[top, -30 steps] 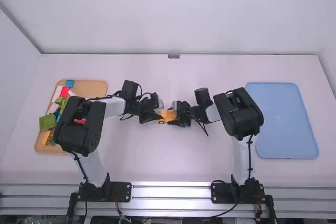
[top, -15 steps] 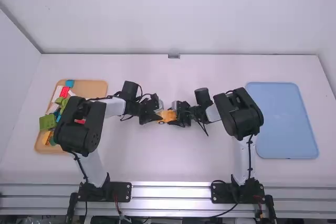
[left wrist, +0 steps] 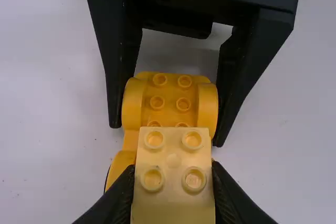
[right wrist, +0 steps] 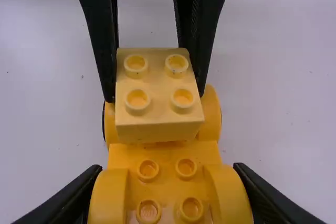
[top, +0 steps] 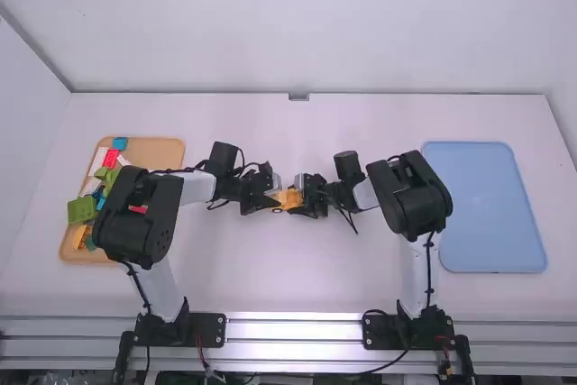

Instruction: Assemble lego blocks to make yellow taxi

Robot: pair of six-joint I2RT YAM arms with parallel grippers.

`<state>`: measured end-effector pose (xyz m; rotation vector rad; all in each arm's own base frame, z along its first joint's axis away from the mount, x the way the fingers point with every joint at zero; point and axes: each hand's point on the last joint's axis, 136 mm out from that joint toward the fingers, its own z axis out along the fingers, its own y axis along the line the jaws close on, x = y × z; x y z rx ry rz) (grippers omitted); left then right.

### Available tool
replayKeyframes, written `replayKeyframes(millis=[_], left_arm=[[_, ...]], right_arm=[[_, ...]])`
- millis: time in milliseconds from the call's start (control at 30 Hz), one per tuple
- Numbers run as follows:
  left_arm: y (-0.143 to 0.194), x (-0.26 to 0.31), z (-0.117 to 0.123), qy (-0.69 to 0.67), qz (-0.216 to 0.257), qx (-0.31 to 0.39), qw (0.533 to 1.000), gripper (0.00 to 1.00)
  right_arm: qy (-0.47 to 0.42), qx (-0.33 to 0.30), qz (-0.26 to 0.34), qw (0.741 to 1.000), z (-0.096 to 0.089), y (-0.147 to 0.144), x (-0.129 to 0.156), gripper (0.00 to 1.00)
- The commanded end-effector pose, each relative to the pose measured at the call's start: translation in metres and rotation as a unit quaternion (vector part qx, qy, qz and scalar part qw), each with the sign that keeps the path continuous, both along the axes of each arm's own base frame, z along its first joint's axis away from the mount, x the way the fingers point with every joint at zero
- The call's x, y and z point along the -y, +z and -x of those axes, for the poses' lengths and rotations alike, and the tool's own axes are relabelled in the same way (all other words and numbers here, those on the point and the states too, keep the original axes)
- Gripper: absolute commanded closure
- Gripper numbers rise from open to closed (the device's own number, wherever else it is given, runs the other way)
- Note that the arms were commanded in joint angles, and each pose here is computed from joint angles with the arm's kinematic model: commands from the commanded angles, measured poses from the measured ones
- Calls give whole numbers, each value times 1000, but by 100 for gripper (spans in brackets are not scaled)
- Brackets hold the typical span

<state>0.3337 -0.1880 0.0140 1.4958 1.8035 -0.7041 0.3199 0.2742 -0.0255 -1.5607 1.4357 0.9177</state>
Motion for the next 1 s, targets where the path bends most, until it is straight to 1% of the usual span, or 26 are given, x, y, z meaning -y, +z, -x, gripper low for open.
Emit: replayKeyframes(millis=[0,33,67,133,167,267,467,567,633,700,733,800,833,967], left_arm=[[-5,-2,4,5,-18,-1,1000,93],[-5,-3,3,6,-21,-1,1000,92],[-6,-4,2,8,-22,0,1000,86],[-7,-7,0,14,-29,1,999,80],[-9,-10,-1,18,-34,2,999,75],[-10,-10,-2,19,-44,5,999,67],[-10,-10,-1,17,-42,5,999,64],[-10,-10,-1,18,-42,5,999,59],[-10,-12,-2,21,-42,5,999,53],[-10,-10,-2,18,-42,5,999,54],[-10,-10,-2,17,-42,7,999,57],[-10,-10,-2,17,-42,7,999,60],[-9,-12,-4,21,-42,7,999,64],[-5,-12,-9,36,-36,-4,999,66]], right_arm=[[-10,-19,19,1000,4,-12,2,44],[-10,-19,19,1000,4,-12,2,44],[-10,-19,19,1000,4,-12,2,44],[-10,-19,19,1000,4,-12,2,44],[-10,-19,19,1000,4,-12,2,43],[-10,-18,19,1000,4,-12,2,43],[-10,-19,19,1000,4,-12,2,43],[-10,-19,19,1000,4,-12,2,43],[-10,-18,19,1000,4,-12,2,43],[-10,-19,19,1000,4,-12,2,42],[-10,-18,19,1000,4,-12,2,42],[-10,-18,19,1000,4,-12,2,42],[-10,-19,19,1000,4,-12,2,42],[-10,-19,19,1000,4,-12,2,42]])
